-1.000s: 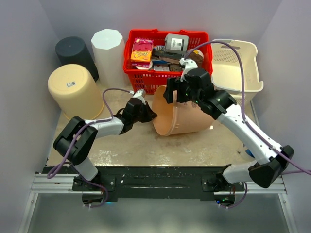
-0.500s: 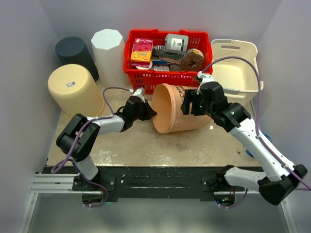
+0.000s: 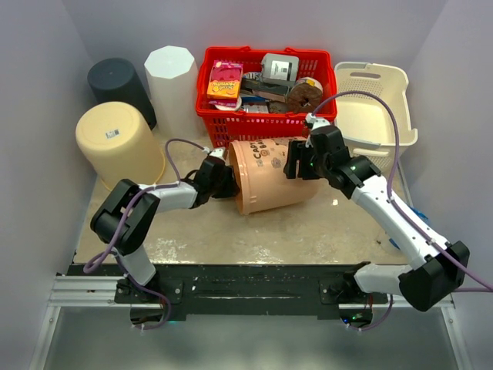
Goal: Turn the large container upside down
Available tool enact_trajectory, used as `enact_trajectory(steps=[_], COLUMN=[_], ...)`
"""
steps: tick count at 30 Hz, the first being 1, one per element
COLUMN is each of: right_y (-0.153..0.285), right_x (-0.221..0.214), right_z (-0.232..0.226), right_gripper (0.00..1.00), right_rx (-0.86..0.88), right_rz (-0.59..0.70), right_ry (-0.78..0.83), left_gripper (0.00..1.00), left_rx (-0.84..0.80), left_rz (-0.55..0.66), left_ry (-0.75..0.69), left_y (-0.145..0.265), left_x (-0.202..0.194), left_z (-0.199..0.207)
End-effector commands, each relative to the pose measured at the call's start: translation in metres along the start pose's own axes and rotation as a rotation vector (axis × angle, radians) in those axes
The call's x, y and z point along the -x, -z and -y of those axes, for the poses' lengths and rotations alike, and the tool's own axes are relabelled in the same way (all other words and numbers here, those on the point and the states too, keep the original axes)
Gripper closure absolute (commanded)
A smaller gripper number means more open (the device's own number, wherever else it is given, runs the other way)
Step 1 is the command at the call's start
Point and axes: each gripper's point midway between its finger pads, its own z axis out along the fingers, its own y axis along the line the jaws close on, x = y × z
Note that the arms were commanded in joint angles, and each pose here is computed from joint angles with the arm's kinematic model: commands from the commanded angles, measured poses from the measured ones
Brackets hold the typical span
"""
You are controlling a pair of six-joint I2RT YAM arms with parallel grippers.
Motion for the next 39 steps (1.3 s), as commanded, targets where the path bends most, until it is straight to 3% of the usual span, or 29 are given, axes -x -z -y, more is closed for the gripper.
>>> enact_trajectory(steps=[1, 10, 21, 32, 39], right_y=[-0.005, -0.011, -0.031, -0.035, -0.036], right_x=[0.011, 0.005, 0.006, 0.013, 0.016], right_z=[-0.014, -0.013, -0.005, -0.006, -0.006], right_gripper=[0.3, 0.28, 0.26, 0.25, 0.25], right_rx=[0.071, 0.071, 0.004, 0.002, -0.002], right_rz=[0.03, 0.02, 0.001, 0.012, 0.017], right_ry=[0.016, 0.008, 0.022, 0.03, 0.033], left_gripper=[0.41, 0.21, 0.08, 0.06, 0.02], left_rx=[0.068, 0.091, 0.183, 0.267, 0.115], left_rz=[-0.016, 0.026, 0.127, 0.251, 0.429], left_ry=[-0.061, -0.1, -0.136, -0.133, -0.111], left_y=[0.003, 0.024, 0.07, 0.131, 0.193], left_x=[-0.002, 0.022, 0.056, 0.089, 0.136], left_z=[-0.015, -0.01, -0.019, -0.028, 0.011])
